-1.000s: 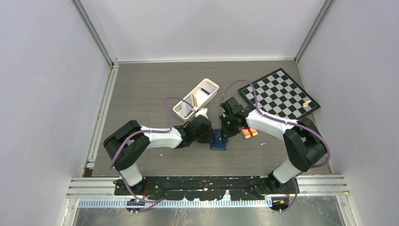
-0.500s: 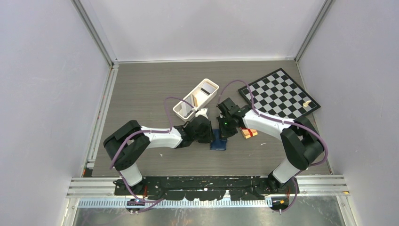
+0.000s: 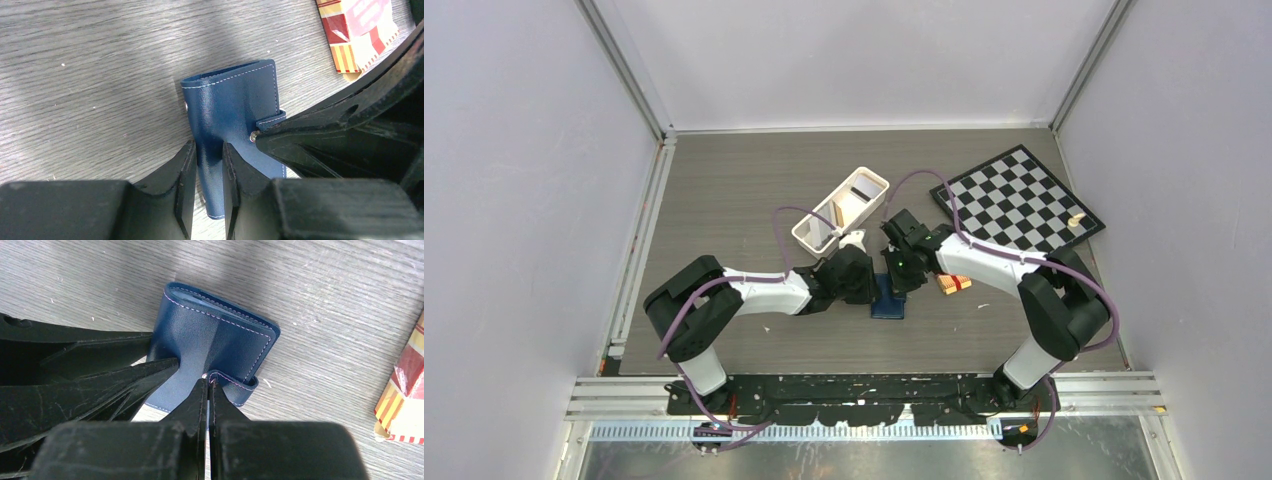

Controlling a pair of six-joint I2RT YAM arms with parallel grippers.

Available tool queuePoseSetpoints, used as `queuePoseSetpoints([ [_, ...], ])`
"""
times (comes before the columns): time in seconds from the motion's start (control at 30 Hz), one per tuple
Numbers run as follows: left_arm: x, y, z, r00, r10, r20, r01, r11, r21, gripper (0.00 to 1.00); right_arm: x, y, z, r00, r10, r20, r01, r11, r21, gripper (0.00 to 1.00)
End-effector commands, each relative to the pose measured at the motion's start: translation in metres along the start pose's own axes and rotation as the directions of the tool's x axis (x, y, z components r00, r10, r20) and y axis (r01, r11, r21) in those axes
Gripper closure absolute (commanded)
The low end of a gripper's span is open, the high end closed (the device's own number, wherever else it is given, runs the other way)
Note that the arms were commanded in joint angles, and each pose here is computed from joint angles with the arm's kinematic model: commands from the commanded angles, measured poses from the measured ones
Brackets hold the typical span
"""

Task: Put the credit cards into the card holder
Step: Close the card holder at the center of the board.

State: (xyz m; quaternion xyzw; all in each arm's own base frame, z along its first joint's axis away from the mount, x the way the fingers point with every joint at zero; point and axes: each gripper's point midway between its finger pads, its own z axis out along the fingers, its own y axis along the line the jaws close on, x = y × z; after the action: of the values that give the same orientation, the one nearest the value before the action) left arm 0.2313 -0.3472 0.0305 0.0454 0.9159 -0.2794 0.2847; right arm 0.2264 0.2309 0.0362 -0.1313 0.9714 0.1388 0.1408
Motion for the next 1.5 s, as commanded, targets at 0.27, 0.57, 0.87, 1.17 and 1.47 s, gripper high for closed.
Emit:
queuePoseSetpoints([
  [0.27, 0.033, 0.016, 0.003, 0.996, 0.007, -0.093, -0.009, 1.0, -0.016, 1.0, 0.018, 0.033, 0.023, 0.997, -0.013, -0.071, 0.009, 0.998, -0.064, 1.0],
  [0.57, 0.037, 0.011, 0.007, 0.996, -0.025, -0.087, 0.028, 0.999, 0.035, 1.0, 0.026, 0.048, 0.043, 0.995, 0.018, -0.097, -0.024, 0.998, -0.065, 0.99],
  [0.87, 0.039, 0.02, 0.006, 0.992, -0.125, -0.024, 0.126, 0.988, 0.09, 1.0, 0.028, 0.049, 0.057, 0.991, 0.082, -0.104, -0.087, 0.995, -0.046, 1.0],
  [1.17, 0.047, 0.019, 0.011, 0.992, -0.112, -0.059, 0.118, 0.985, 0.124, 1.0, 0.035, 0.043, 0.067, 0.984, 0.1, -0.15, -0.097, 0.995, 0.029, 0.99],
  [1.47, 0.049, 0.017, 0.011, 0.993, -0.092, -0.067, 0.101, 0.984, 0.144, 1.0, 0.032, 0.05, 0.08, 0.978, 0.109, -0.177, -0.101, 0.994, 0.05, 1.0],
])
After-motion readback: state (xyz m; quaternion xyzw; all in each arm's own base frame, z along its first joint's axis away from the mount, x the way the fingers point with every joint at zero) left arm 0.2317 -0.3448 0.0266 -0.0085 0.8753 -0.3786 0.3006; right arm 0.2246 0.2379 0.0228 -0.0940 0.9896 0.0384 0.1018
